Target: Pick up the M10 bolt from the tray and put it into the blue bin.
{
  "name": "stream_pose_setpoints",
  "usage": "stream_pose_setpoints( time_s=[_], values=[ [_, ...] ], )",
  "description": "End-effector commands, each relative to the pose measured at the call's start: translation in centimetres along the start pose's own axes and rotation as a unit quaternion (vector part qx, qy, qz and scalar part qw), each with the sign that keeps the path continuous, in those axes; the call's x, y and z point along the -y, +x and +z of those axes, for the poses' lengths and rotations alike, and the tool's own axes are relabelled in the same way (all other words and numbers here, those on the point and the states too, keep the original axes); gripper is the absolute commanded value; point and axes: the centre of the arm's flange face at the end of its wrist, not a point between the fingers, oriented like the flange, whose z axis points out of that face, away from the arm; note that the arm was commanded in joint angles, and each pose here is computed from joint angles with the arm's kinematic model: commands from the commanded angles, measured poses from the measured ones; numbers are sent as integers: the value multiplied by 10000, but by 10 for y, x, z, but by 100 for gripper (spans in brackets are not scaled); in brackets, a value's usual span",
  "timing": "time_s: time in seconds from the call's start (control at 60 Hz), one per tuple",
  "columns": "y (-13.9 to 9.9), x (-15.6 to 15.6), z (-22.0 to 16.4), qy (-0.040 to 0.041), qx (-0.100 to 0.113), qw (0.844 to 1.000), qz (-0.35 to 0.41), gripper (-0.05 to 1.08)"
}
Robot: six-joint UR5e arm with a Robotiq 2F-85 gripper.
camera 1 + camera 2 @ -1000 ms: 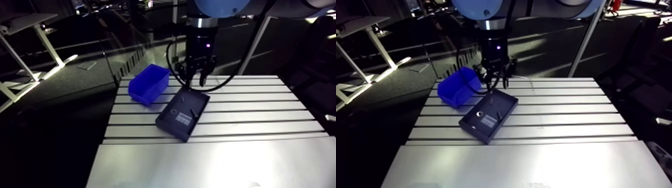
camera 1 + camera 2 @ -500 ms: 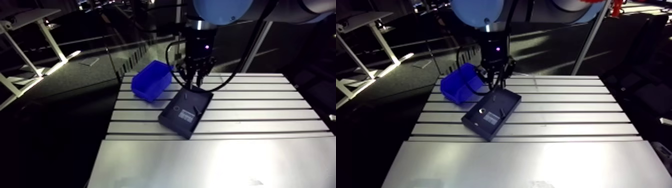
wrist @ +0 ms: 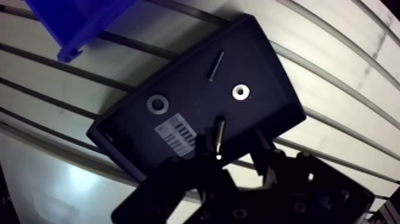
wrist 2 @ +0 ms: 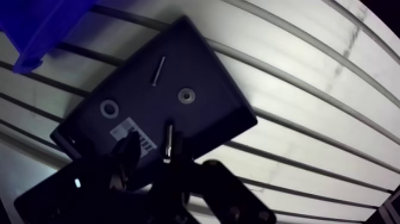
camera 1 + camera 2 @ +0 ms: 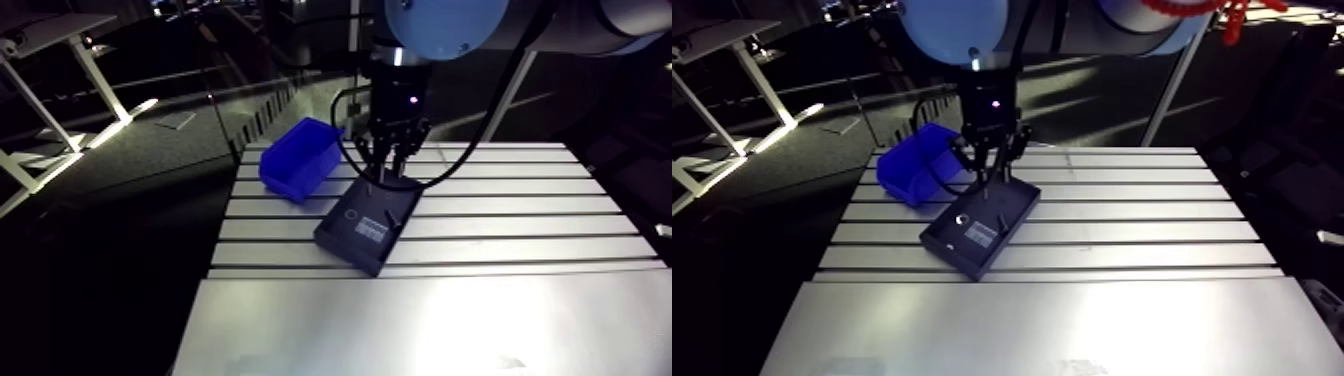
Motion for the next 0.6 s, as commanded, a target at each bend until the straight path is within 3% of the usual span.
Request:
stream_pose_setpoints(
  time_s=[0.017,0.133,0.6],
  values=[
    [-2,0,10,3,15,10000,86,57],
    [-3,1,13,-8,-47,9999,90,57],
    [-6,2,28,42,86,9996,280,58]
  ],
)
